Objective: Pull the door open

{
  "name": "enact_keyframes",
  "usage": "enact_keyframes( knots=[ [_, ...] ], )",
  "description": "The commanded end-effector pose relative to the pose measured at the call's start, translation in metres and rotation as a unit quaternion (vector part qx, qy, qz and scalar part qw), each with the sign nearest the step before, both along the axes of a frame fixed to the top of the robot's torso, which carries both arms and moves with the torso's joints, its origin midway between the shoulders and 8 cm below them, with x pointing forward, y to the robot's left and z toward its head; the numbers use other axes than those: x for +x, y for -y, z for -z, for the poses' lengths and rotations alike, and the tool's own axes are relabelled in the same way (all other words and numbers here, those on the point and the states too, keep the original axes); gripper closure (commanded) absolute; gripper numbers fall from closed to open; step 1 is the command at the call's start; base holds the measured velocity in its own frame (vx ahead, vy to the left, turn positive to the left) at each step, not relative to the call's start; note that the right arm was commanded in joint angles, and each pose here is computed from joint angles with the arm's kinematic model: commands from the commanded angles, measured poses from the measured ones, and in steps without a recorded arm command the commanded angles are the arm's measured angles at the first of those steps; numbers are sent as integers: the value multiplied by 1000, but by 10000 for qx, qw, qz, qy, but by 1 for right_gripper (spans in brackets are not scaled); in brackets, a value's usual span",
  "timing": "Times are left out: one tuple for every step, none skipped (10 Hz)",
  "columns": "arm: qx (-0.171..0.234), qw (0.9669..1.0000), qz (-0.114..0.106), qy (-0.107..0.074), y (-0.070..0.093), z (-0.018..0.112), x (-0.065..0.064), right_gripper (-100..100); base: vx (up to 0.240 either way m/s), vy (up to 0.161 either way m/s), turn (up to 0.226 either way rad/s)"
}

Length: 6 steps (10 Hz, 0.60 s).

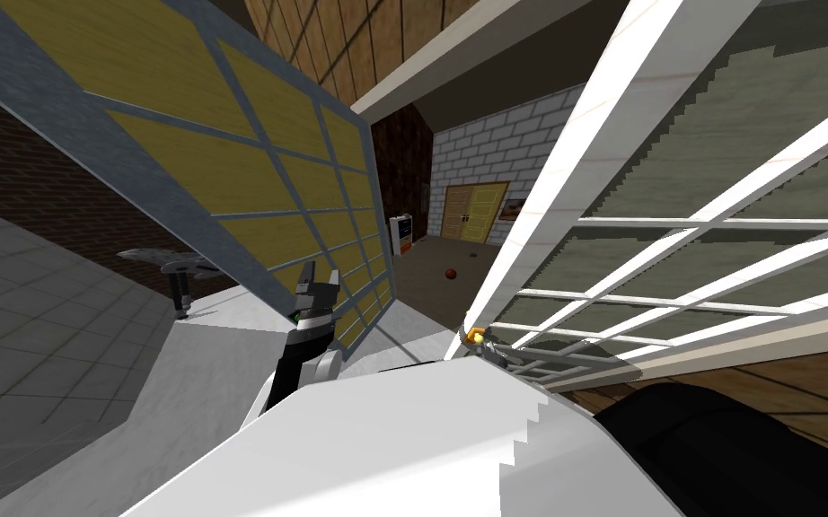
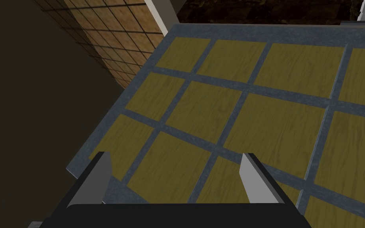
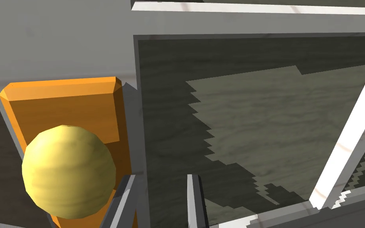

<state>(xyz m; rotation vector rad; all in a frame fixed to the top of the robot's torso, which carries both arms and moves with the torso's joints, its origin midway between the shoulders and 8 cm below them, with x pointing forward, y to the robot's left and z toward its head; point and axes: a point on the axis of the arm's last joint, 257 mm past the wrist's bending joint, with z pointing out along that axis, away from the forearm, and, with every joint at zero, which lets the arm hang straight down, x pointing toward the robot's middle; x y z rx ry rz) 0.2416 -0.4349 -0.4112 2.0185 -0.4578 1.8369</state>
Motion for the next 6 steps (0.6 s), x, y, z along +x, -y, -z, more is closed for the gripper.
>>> enact_keyframes(
  knots=[
    [52, 9999, -67, 144, -6, -9, 8, -100, 28, 20, 0],
    [72, 9999, -65, 135, -4, -10, 7, -100, 28, 29, -5],
    [91, 9999, -63, 127, -2, -11, 6, -100, 33, 31, -6],
    [91, 9999, -63, 127, -2, -11, 6, -100, 29, 24, -4],
    [91, 9999, -63, 127, -2, -11, 6, -100, 10, 8, -10],
    [91, 9999, -63, 127, -2, -11, 6, -100, -1, 3, 17]
  ],
)
